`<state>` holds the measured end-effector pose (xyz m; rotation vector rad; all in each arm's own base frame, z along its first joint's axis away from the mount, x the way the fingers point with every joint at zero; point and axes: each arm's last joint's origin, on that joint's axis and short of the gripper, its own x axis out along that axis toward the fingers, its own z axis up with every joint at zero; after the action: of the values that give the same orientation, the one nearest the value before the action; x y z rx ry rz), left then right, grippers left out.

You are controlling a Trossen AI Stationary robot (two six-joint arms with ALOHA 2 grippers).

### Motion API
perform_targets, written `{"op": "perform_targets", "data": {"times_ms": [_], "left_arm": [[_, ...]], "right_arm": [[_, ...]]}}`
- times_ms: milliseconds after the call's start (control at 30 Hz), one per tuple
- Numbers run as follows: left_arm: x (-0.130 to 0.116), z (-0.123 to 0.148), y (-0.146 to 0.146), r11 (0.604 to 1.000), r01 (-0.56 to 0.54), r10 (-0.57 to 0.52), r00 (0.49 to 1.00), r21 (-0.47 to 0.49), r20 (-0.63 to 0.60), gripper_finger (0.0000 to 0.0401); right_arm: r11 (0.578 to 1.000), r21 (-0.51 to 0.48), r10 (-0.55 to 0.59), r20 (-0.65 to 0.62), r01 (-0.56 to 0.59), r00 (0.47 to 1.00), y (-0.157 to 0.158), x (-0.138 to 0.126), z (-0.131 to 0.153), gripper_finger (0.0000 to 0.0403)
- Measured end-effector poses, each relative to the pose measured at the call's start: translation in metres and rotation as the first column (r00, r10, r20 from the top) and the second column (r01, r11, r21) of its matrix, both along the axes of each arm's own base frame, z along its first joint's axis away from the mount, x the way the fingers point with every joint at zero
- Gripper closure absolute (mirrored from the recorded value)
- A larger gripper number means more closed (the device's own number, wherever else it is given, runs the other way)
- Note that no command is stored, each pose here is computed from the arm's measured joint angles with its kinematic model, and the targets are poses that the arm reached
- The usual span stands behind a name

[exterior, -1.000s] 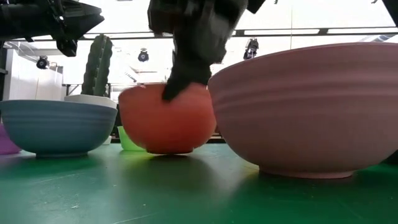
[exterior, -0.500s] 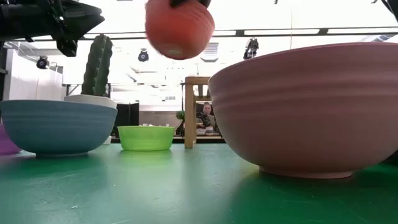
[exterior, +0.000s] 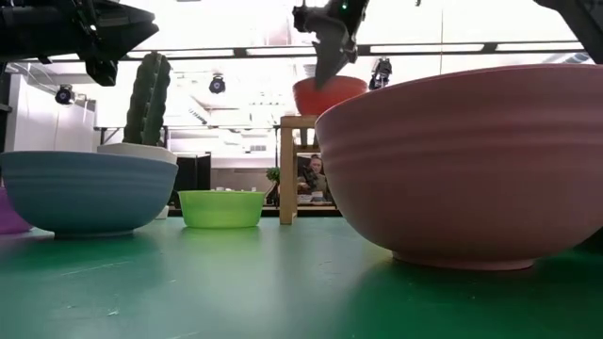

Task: Place and stack bowls onto a shelf
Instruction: Put the light orange bowl on the shelf

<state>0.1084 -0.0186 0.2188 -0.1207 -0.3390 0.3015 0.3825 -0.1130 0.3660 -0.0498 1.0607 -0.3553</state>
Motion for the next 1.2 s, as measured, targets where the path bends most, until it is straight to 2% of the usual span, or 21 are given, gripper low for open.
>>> {"op": "perform_targets", "data": {"times_ms": [167,567,667,800,1200], "left_arm": [[0.0,0.0,0.0,1.0,0.0,0.0,1.0,0.001,-0.003,0.0324],[0.0,-0.001,0.0,1.0,0.0,0.0,1.0,0.002,-0.006,0.0324],[0.0,-0.001,0.0,1.0,0.002,-0.002,1.0,-0.002,-0.005,0.0324],[0.0,-0.001,0.0,1.0,0.004,-0.004,1.0,-0.011,-0.001,0.0324],[0.0,0.0,0.0,1.0,0.005,-0.005,1.0,-0.011,-0.001,0.0324]], "right_arm": [[1.0,0.005,-0.028,0.003,0.028,1.0,-0.01,-0.003,0.0,0.0394],[0.999,0.007,-0.052,0.015,0.052,0.999,-0.011,-0.002,0.0,0.0394],[0.994,0.028,-0.109,0.04,0.108,0.993,-0.013,-0.002,0.0,0.0394],[0.966,0.053,-0.256,0.079,0.252,0.963,-0.017,-0.003,0.001,0.0394],[0.967,0.054,-0.254,0.07,0.25,0.965,-0.018,-0.002,-0.005,0.0394]]}}
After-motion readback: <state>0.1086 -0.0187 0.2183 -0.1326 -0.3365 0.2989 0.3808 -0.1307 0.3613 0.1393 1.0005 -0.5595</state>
